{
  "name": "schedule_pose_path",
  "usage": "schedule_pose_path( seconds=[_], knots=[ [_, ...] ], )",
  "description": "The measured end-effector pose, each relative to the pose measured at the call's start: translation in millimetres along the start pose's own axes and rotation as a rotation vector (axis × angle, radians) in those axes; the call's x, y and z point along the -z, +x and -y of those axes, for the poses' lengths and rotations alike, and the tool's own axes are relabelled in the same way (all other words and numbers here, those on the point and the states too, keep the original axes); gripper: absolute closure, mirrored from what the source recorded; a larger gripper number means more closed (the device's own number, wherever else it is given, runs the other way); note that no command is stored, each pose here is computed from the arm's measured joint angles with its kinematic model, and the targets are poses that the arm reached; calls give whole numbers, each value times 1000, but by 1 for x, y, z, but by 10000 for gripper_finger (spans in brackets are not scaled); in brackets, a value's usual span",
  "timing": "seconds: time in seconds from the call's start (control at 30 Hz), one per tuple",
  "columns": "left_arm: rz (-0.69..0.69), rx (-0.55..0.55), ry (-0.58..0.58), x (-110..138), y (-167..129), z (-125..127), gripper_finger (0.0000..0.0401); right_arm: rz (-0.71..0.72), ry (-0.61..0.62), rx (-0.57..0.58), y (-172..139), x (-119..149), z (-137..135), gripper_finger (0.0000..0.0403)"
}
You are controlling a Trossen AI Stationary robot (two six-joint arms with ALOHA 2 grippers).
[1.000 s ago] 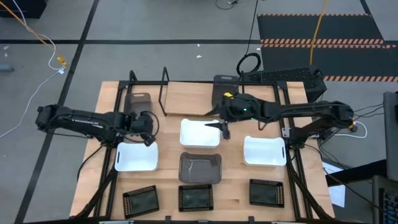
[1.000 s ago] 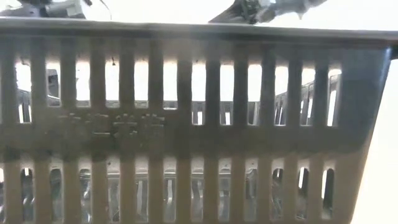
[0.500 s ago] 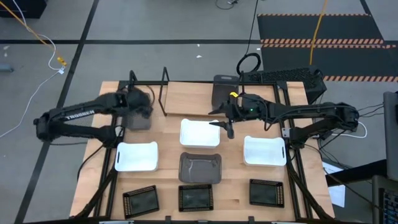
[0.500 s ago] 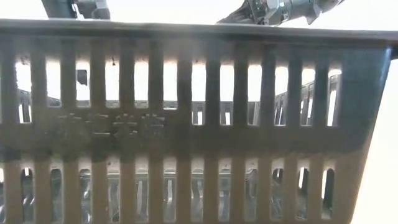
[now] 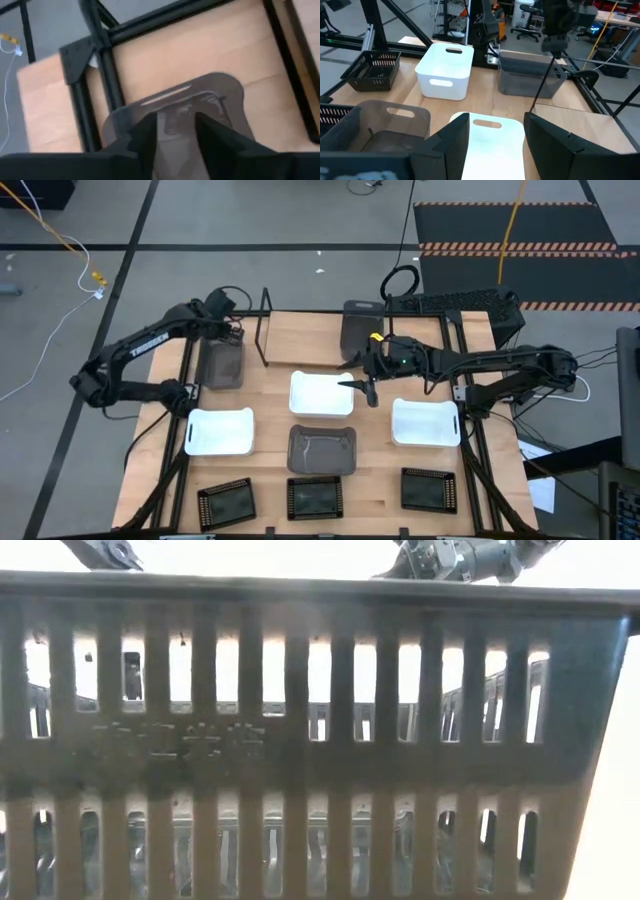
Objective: Stack baskets on shelf by color
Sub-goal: Stack the left gray bin into the gray bin on the shelf
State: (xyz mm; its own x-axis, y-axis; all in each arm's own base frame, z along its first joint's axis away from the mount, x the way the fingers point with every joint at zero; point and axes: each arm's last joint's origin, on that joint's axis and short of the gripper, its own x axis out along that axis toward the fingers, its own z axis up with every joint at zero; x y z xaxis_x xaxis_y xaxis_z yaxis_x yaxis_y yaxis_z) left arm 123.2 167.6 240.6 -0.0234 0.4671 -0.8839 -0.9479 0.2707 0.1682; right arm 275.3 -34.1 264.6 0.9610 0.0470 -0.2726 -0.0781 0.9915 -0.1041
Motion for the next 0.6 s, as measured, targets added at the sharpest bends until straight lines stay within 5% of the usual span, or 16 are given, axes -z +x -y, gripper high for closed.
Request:
schedule_pose_path(
  seconds=[0.3,0.6],
  knots=[
    [-7,-23,-167,-13,21,3,119,-39,26,-9,0,13,-2,220],
    [-60,93,-9,-21,11,5,138,-70,22,-15,-1,24,-4,220]
  ],
)
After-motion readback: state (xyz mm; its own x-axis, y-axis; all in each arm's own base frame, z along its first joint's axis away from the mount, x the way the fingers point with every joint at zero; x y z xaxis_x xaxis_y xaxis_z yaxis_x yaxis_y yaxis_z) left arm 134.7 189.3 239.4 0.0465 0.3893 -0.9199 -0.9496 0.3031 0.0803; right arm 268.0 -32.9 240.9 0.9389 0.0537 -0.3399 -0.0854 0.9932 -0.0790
